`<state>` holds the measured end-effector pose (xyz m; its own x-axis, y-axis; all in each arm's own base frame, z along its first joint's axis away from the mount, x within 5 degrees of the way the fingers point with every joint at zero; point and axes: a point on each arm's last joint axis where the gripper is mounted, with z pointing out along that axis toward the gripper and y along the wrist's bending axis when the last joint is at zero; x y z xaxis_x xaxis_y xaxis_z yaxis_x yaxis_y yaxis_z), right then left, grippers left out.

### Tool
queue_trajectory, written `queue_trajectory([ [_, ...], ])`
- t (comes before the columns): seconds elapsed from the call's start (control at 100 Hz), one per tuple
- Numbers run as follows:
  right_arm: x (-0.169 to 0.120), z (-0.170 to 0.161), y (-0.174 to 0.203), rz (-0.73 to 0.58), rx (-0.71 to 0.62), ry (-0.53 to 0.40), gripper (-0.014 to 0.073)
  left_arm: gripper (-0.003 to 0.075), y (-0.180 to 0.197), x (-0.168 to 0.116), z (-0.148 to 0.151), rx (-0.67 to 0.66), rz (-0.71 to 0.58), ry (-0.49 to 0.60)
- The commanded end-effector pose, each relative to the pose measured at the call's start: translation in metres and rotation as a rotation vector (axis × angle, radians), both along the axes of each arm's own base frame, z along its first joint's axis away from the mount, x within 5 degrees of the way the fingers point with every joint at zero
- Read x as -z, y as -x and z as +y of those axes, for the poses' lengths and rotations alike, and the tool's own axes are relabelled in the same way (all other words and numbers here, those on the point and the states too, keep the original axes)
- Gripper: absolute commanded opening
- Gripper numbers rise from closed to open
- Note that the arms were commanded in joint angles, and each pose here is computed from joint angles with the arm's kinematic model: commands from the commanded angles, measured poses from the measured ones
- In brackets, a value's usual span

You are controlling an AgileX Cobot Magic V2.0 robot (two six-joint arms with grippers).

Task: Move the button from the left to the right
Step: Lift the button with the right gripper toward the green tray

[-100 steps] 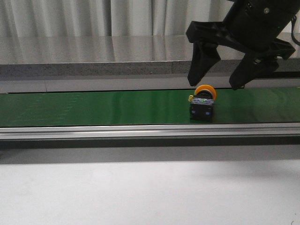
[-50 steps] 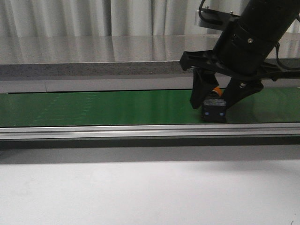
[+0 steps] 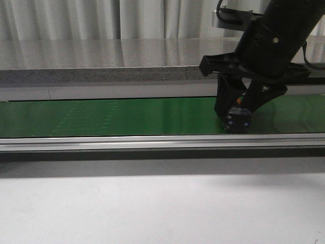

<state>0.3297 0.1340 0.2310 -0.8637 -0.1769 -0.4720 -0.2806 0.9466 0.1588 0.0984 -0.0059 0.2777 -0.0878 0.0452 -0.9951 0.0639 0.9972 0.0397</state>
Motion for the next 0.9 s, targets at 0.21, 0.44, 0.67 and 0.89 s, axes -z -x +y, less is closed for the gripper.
queue_trajectory([
  [0.21,-0.074,-0.031,-0.002,-0.136,0.027,0.037,0.0195,-0.0020,-0.001,-0.017,0.000,-0.003,-0.106,0.018],
  [0.44,-0.096,-0.061,-0.005,-0.178,0.085,0.061,0.0195,-0.0020,-0.001,-0.017,0.000,-0.003,-0.106,0.018],
  [0.67,-0.103,-0.121,-0.012,-0.211,0.223,0.164,0.0195,-0.0020,-0.001,-0.017,0.000,-0.003,-0.106,0.018],
  [0.89,-0.103,-0.191,-0.008,-0.207,0.411,0.230,0.0195,-0.0020,-0.001,-0.017,0.000,-0.003,-0.106,0.018],
])
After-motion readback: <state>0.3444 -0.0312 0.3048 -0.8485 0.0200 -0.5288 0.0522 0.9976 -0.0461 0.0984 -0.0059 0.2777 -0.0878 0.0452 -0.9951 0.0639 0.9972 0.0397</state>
